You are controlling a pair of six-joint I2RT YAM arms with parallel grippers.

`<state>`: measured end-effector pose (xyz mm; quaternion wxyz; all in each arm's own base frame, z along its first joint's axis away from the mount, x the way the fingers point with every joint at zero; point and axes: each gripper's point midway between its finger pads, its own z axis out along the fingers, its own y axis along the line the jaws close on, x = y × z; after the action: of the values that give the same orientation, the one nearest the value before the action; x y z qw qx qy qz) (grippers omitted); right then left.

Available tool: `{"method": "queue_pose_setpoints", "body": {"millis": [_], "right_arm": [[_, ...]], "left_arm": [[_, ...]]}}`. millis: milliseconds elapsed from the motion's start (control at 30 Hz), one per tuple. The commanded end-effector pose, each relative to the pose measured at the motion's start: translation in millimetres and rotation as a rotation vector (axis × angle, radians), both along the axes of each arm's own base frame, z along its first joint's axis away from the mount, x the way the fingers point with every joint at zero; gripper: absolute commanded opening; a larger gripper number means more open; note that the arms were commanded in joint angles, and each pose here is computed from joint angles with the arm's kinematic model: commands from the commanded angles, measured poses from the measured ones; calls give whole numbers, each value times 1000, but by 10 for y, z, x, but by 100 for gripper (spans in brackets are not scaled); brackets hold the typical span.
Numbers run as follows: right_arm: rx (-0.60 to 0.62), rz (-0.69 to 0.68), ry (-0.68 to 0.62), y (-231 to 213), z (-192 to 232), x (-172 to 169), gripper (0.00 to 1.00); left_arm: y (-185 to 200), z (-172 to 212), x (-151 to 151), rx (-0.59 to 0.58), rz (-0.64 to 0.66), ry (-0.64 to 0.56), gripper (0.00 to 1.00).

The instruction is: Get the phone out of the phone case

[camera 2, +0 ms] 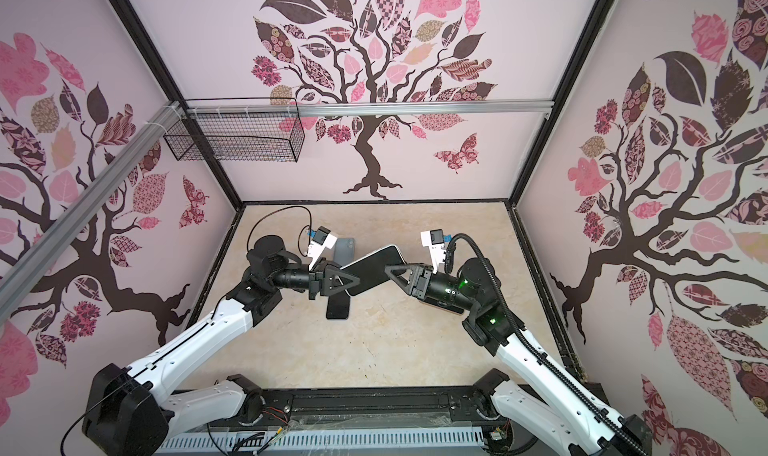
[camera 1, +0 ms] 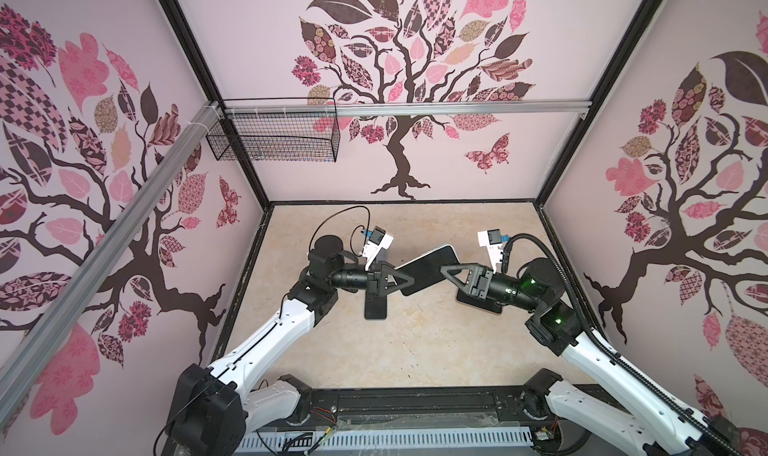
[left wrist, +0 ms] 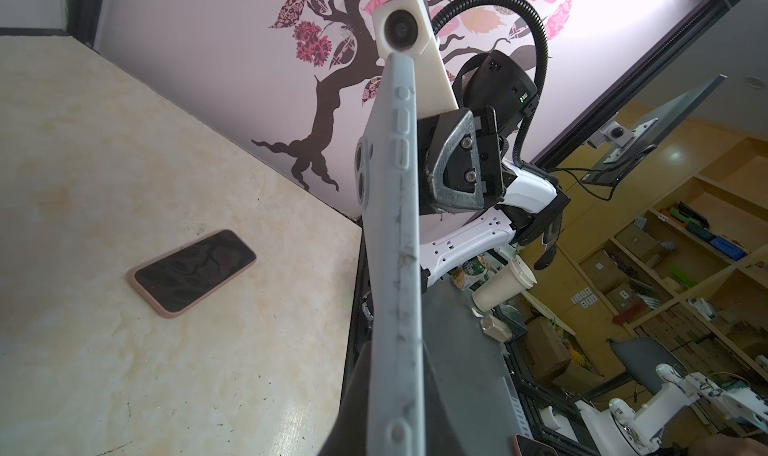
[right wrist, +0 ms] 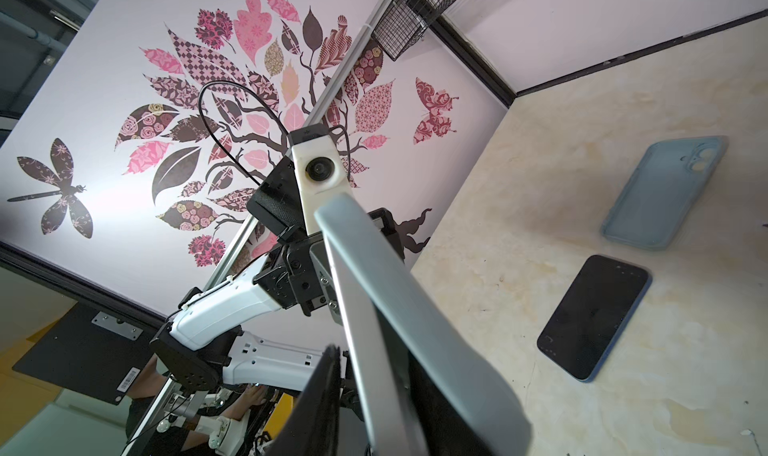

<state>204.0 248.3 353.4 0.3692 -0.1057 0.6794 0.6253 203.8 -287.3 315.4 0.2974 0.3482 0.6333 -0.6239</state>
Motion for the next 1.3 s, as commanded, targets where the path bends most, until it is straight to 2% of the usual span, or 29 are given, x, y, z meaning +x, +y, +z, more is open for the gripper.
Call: {"method": "queue_pose_setpoints", "body": {"millis": [0, 200, 300, 667, 867, 1000, 1133, 1233, 1267], "right_arm": [[151, 209, -291, 33, 762, -558, 30], [201, 209, -344, -4, 860, -603, 30], [216, 202, -348, -11, 876, -591, 26], [203, 201, -362, 10, 803, -571, 17], [184, 195, -410, 6, 770, -589, 12], [170, 178, -452, -7, 758, -595, 1], [147, 152, -465, -3, 702, -546, 0], [99, 124, -509, -6, 650, -521, 0], [77, 107, -540, -18, 641, -514, 0]], "left_arm": [[-81, -442, 18, 92, 7, 159, 0], [-86, -439, 15, 84, 1, 147, 0], [-90, -439, 20, 80, -3, 144, 0], [-93, -435, 24, 78, -3, 137, 0], [-92, -433, 26, 78, -4, 137, 0], [-87, -409, 39, 75, 0, 130, 0], [-80, -331, 24, 69, -7, 97, 0], [-56, -209, -7, 66, 2, 67, 39], [-34, -173, -3, 73, 23, 46, 49]]}}
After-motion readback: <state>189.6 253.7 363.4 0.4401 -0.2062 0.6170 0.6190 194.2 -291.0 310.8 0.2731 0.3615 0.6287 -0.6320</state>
